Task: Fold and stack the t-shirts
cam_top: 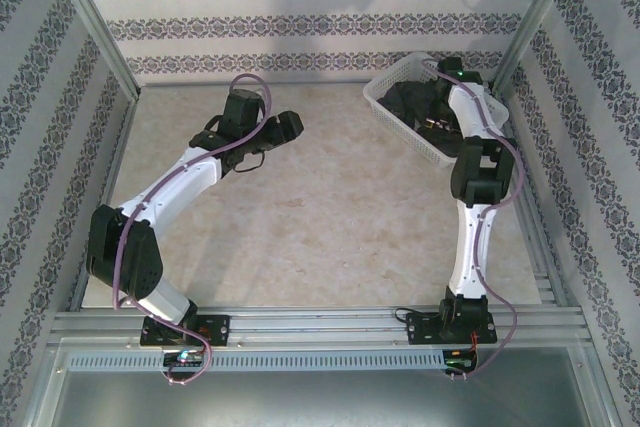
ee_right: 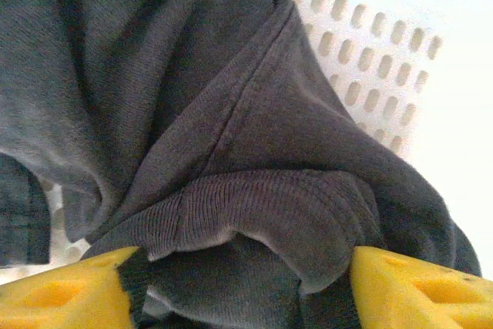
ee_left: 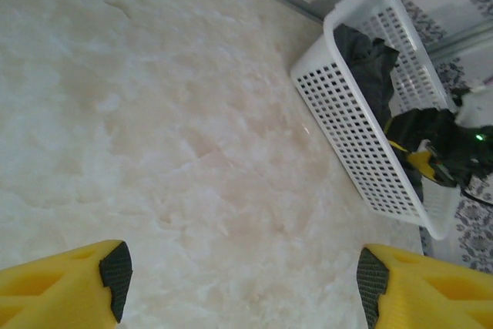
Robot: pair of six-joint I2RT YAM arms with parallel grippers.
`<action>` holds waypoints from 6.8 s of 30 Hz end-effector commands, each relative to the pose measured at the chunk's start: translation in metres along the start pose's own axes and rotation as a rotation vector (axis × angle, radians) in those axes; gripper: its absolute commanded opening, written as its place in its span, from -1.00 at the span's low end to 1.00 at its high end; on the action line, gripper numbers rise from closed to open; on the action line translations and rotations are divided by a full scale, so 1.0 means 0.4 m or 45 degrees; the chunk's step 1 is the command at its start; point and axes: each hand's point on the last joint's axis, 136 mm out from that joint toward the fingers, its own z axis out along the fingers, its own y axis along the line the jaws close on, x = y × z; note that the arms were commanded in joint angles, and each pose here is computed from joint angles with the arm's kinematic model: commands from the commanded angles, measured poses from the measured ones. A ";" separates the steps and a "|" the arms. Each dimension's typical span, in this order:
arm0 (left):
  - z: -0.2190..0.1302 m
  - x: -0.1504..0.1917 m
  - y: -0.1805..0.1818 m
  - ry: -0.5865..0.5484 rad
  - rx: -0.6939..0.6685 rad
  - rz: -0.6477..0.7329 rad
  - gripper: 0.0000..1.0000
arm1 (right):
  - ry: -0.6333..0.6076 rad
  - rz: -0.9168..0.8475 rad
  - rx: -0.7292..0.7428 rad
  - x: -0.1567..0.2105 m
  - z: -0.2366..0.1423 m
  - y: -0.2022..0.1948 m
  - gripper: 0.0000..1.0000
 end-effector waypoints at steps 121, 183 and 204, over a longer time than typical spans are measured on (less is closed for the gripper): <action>0.061 0.080 0.287 0.085 -0.672 -0.394 -1.00 | -0.096 0.190 -0.508 0.467 -0.193 0.143 0.17; -0.399 0.488 0.582 0.088 -0.714 -0.793 -1.00 | -0.180 -0.002 -0.470 0.536 -0.166 0.652 0.38; -0.417 0.343 0.518 -0.167 -0.576 -0.746 -1.00 | -0.189 -0.045 -0.382 0.480 -0.216 0.630 -1.00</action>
